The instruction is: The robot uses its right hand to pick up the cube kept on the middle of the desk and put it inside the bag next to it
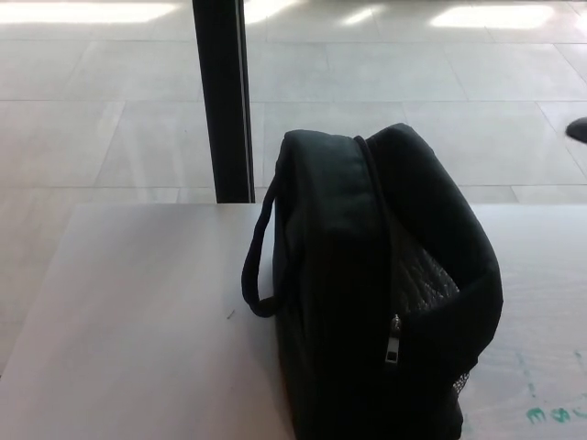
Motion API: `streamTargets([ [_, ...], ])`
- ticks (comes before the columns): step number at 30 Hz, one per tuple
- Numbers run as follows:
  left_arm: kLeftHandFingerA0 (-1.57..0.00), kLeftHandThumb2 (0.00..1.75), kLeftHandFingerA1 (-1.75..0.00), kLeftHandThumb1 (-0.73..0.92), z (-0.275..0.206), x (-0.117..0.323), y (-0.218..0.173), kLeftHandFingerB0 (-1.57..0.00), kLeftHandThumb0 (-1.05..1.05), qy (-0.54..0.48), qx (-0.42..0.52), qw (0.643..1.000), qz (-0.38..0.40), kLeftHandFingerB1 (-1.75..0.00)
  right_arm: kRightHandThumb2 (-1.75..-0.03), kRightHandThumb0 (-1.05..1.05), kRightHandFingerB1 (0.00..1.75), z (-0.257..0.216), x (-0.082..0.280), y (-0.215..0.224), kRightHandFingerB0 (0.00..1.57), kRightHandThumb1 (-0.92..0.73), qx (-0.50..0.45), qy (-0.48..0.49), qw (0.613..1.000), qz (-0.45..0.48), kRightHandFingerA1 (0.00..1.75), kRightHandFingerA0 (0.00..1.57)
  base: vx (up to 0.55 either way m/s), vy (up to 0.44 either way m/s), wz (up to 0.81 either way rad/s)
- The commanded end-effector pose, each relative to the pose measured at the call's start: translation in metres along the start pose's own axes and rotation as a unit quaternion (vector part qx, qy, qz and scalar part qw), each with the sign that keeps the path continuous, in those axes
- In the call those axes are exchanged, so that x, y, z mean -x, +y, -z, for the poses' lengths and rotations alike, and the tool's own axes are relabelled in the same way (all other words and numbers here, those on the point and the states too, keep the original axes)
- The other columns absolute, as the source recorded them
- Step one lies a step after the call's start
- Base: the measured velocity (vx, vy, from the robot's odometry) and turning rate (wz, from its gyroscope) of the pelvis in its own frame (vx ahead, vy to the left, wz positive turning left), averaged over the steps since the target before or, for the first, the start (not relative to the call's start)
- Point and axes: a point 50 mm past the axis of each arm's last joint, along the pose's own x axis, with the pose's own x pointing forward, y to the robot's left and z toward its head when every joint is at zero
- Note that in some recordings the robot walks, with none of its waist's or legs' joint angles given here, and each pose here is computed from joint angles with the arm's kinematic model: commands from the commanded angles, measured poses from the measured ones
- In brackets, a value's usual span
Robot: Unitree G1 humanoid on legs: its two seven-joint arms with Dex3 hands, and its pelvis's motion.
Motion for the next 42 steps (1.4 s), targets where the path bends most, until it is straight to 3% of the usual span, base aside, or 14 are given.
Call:
streamTargets([
  [1,-0.3,0.87,-0.59,0.49,0.008,0.002,0.005,-0.27,-0.54,0.01,0.039,0.999,-0.011,-0.53,-0.59,-0.48,0.44,0.074,0.052,0.004,0.6,-0.63,-0.102,0.116,0.987,0.039,0.47,0.61,0.0,0.0,0.0],
  [9,-0.29,0.89,-0.61,0.49,0.009,0.004,0.004,-0.23,-0.55,0.006,0.042,0.999,-0.006,-0.54,-0.58,-0.5,0.44,0.167,0.132,0.069,0.61,-0.61,-0.192,0.308,0.928,0.086,0.6,0.54,0.0,0.0,0.0],
  [13,-0.33,0.91,-0.61,0.51,0.008,0.004,0.005,-0.22,-0.54,0.01,0.022,1.0,-0.011,-0.53,-0.59,-0.5,0.43,0.18,0.163,0.096,0.58,-0.64,-0.221,0.369,0.899,0.087,0.61,0.49,0.0,0.0,0.0],
  [16,-0.27,0.89,-0.6,0.49,0.008,0.003,0.005,-0.23,-0.55,0.006,0.041,0.999,-0.006,-0.53,-0.59,-0.61,0.58,0.192,0.193,0.126,0.54,-0.62,-0.225,0.451,0.857,0.113,0.79,0.49,0.0,0.0,0.0],
  [22,-0.31,0.91,-0.62,0.5,0.007,0.004,0.005,-0.2,-0.52,0.002,0.035,0.999,-0.006,-0.53,-0.58,-0.5,0.7,0.204,0.222,0.163,0.48,-0.59,-0.283,0.511,0.803,0.12,0.94,0.51,0.0,0.0,0.0],
  [26,-0.34,0.9,-0.62,0.49,0.009,0.004,0.007,-0.23,-0.53,0.005,0.029,0.999,-0.02,-0.53,-0.57,-0.42,0.71,0.208,0.24,0.191,0.53,-0.58,-0.393,0.545,0.725,0.153,1.04,0.72,0.0,0.0,0.0],
  [27,-0.34,0.88,-0.62,0.49,0.011,0.005,0.007,-0.26,-0.55,0.007,0.047,0.999,-0.02,-0.54,-0.57,-0.4,0.72,0.203,0.244,0.202,0.51,-0.59,-0.428,0.547,0.702,0.158,1.17,0.64,0.0,0.0,0.0],
  [28,-0.33,0.88,-0.61,0.48,0.013,0.005,0.007,-0.26,-0.55,0.008,0.053,0.998,-0.02,-0.54,-0.58,-0.43,0.75,0.2,0.246,0.209,0.51,-0.59,-0.438,0.549,0.695,0.151,1.21,0.6,0.0,0.0,0.0],
  [30,-0.34,0.88,-0.62,0.49,0.012,0.006,0.007,-0.27,-0.56,0.006,0.046,0.999,-0.022,-0.54,-0.58,-0.49,0.75,0.195,0.245,0.218,0.44,-0.62,-0.455,0.549,0.689,0.134,0.86,0.38,0.0,0.0,0.0],
  [31,-0.36,0.89,-0.62,0.51,0.013,0.008,0.007,-0.28,-0.57,0.008,0.036,0.999,-0.024,-0.54,-0.59,-0.51,0.74,0.192,0.245,0.224,0.42,-0.62,-0.46,0.549,0.689,0.115,0.81,0.37,0.0,0.0,0.0],
  [35,-0.37,0.91,-0.64,0.51,0.014,0.009,0.007,-0.28,-0.53,0.002,0.033,0.999,-0.025,-0.55,-0.58,-0.56,0.67,0.188,0.243,0.236,0.42,-0.62,-0.483,0.538,0.685,0.09,0.82,0.31,0.0,0.0,0.0],
  [40,-0.29,0.91,-0.58,0.53,0.008,0.01,0.005,-0.39,-0.55,-0.013,0.05,0.998,-0.024,-0.59,-0.6,-0.68,0.67,0.183,0.24,0.234,0.39,-0.68,-0.485,0.526,0.693,0.087,0.85,0.38,0.0,0.0,0.0],
  [41,-0.28,0.91,-0.58,0.52,0.006,0.01,0.005,-0.4,-0.52,-0.02,0.054,0.998,-0.021,-0.61,-0.62,-0.69,0.75,0.182,0.238,0.234,0.41,-0.71,-0.497,0.518,0.69,0.097,1.14,0.4,0.0,0.0,0.0],
  [42,-0.28,0.91,-0.58,0.52,0.006,0.011,0.005,-0.4,-0.52,-0.021,0.05,0.998,-0.021,-0.61,-0.62,-0.69,0.75,0.181,0.238,0.235,0.41,-0.71,-0.502,0.516,0.687,0.101,1.14,0.4,0.0,0.0,0.0],
])
